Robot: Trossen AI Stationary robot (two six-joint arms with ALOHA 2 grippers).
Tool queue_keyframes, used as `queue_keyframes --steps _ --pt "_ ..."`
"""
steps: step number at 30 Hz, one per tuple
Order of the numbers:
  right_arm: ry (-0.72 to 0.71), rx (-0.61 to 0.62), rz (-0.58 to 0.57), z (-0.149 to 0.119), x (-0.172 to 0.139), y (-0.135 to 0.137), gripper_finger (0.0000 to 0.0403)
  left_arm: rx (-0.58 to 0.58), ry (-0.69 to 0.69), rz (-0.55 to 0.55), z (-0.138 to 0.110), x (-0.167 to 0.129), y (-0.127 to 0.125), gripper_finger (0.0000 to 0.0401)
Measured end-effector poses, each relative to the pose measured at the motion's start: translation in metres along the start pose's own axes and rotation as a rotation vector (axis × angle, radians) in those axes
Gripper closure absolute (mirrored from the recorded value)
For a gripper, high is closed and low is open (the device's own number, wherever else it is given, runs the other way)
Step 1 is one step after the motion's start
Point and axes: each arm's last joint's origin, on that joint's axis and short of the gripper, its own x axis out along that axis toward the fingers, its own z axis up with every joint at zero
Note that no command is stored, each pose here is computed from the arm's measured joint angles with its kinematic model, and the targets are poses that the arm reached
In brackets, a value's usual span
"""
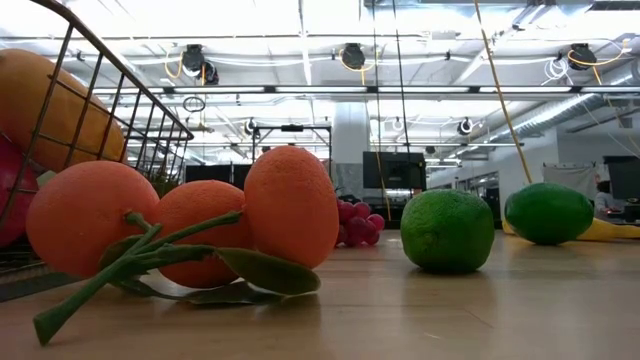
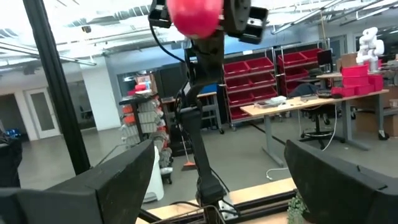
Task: Build produce basket
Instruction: Put the orange mango into the wire basket
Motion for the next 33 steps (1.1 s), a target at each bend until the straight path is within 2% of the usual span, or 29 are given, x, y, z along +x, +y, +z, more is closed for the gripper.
queue_keyframes --steps 4,9,20,26,33 --pt "0.002 -0.001 -0.001 0.000 0.000 0.000 0.0050 -0.042 0.012 -0.062 0.014 -0.013 -0.008 0.0114" --pt "0.006 -0.002 -0.002 0.000 0.000 0.000 0.0051 -0.041 -0.006 -0.079 0.025 -0.024 -0.016 0.0103" --pt "0.023 -0.008 -0.008 -0.002 0.000 -0.001 0.0051 -0.017 -0.012 -0.080 0.028 -0.028 -0.020 0.0122" --pt "0.024 -0.008 -0.014 -0.002 0.000 -0.001 0.0051 0.089 -0.017 -0.079 0.029 -0.028 -0.020 0.0108" --pt "0.025 -0.008 -0.016 -0.002 0.000 -0.001 0.0051 0.298 -0.041 -0.052 0.029 -0.028 -0.019 0.0124"
